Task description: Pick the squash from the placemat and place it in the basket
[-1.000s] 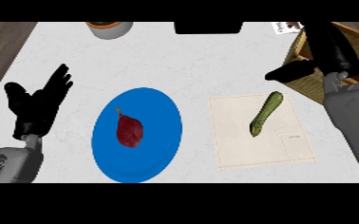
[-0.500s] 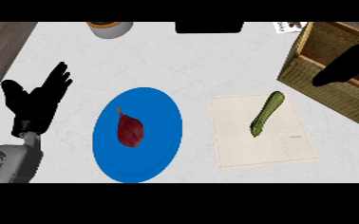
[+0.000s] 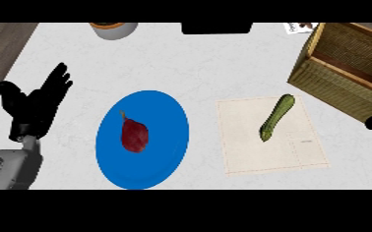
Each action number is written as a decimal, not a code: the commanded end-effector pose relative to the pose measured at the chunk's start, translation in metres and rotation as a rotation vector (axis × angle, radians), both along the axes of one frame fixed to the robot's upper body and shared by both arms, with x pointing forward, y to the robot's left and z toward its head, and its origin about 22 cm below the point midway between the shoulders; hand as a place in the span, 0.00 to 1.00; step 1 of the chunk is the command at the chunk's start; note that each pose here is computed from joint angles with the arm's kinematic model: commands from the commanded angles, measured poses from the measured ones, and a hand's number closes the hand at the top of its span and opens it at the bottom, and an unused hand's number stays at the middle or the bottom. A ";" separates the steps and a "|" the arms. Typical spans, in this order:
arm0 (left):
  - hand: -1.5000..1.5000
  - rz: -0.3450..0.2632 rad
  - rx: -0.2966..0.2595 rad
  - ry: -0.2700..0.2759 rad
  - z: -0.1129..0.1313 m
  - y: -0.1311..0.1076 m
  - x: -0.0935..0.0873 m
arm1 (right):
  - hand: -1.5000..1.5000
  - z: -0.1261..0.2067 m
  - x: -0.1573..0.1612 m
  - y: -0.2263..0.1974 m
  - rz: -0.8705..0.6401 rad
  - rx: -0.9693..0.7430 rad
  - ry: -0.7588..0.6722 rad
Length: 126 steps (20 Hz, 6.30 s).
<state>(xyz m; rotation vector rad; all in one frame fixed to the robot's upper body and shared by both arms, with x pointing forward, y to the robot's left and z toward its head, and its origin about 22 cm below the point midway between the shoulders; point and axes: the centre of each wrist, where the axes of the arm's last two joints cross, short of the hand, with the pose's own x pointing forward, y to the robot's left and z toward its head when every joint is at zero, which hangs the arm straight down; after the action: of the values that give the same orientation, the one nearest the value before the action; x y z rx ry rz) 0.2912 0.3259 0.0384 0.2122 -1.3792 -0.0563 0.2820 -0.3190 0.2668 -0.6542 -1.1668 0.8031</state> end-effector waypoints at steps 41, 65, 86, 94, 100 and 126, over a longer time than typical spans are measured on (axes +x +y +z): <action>0.50 -0.040 -0.007 -0.005 -0.008 -0.020 0.006 | 0.00 -0.258 0.005 0.005 -0.060 0.093 -0.039; 0.50 -0.019 0.011 -0.004 -0.003 -0.011 -0.018 | 0.00 -0.283 0.007 0.023 -0.019 0.018 -0.008; 0.50 -0.032 0.002 0.000 0.011 -0.010 0.004 | 1.00 -0.215 -0.004 0.238 0.052 -0.123 0.026; 0.50 -0.027 -0.011 0.000 -0.003 -0.028 0.005 | 1.00 -0.166 -0.040 0.276 0.003 0.273 -0.214; 0.50 -0.016 -0.005 0.008 -0.010 -0.004 0.001 | 1.00 -0.092 -0.054 0.283 -0.069 0.309 -0.504; 0.50 -0.002 0.000 0.002 0.006 0.003 0.003 | 1.00 0.057 0.053 0.189 -0.545 -0.027 -0.670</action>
<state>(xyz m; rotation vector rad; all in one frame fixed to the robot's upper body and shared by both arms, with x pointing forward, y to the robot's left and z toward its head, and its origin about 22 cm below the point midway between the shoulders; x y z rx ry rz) 0.2944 0.3177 0.0409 0.1961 -1.3791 -0.0730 0.3189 -0.1145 0.3266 -1.1383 -1.6257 0.1458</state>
